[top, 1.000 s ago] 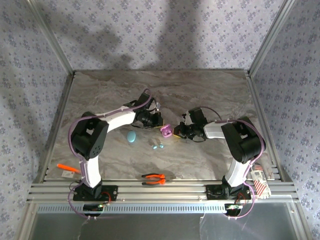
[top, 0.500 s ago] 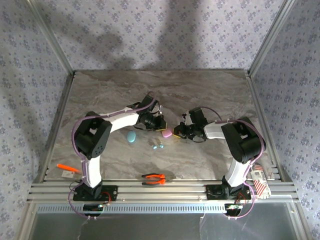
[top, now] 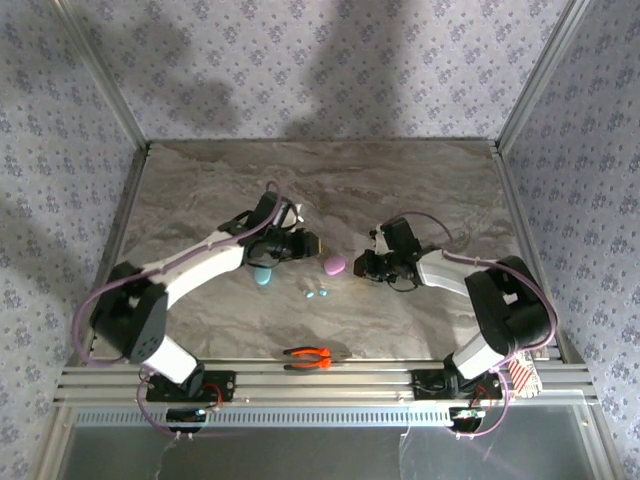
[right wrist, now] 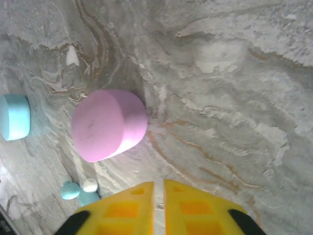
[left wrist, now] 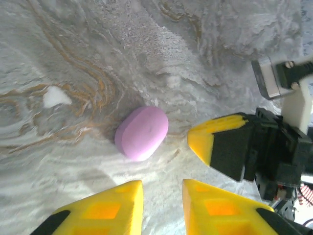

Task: Insert the wireless bluetooth earbuds into the charging case

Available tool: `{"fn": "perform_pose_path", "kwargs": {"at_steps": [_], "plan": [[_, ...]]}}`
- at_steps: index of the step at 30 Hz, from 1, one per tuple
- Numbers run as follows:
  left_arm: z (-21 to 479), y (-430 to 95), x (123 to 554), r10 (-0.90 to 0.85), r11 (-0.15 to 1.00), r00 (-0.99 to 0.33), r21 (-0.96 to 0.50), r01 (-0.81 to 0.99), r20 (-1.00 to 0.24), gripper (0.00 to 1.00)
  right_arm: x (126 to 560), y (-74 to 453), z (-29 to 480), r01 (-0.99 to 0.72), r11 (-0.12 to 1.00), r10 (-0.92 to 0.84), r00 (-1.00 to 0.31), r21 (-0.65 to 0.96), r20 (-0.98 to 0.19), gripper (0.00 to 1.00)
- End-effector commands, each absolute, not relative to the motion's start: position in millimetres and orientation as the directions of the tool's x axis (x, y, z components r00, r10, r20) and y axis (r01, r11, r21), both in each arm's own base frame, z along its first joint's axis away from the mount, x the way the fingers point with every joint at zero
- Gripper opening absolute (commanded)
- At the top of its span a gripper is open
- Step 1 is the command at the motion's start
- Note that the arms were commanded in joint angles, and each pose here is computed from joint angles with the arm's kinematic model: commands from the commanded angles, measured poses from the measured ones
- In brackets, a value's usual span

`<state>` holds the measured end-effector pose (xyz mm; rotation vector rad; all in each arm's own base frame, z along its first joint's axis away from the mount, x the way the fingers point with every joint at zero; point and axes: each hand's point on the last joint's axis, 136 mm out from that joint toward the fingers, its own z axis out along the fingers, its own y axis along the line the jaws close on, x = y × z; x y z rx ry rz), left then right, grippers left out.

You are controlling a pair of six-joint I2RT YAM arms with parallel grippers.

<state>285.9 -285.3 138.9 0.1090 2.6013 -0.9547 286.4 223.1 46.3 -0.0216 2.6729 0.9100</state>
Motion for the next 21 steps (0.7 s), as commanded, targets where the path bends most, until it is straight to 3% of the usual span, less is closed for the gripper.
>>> {"fn": "perform_pose_path", "kwargs": {"at_steps": [1, 6, 9, 14, 21], "plan": [[138, -255, 275, -0.135, 0.802, -0.912, -0.583, 0.129, -0.387, 0.42, 283, 223, 60, -0.207, 0.852, -0.022, -0.932, 0.482, -0.361, 0.3], [139, -215, 248, -0.229, 0.81, -0.88, -0.583, 0.066, -0.417, 0.75, 279, 237, 71, -0.333, 0.884, -0.185, -0.894, 0.329, -0.407, 0.64], [134, -192, 233, -0.279, 0.813, -0.86, -0.581, 0.025, -0.428, 0.98, 282, 240, 70, -0.386, 0.897, -0.279, -0.872, 0.214, -0.402, 0.78], [121, -163, 217, -0.341, 0.809, -0.842, -0.587, -0.037, -0.418, 1.0, 291, 246, 58, -0.446, 0.894, -0.406, -0.849, 0.047, -0.34, 0.94], [110, -151, 209, -0.364, 0.798, -0.84, -0.6, -0.057, -0.403, 1.0, 303, 262, 39, -0.52, 0.851, -0.521, -0.818, -0.073, -0.245, 0.96]]}}
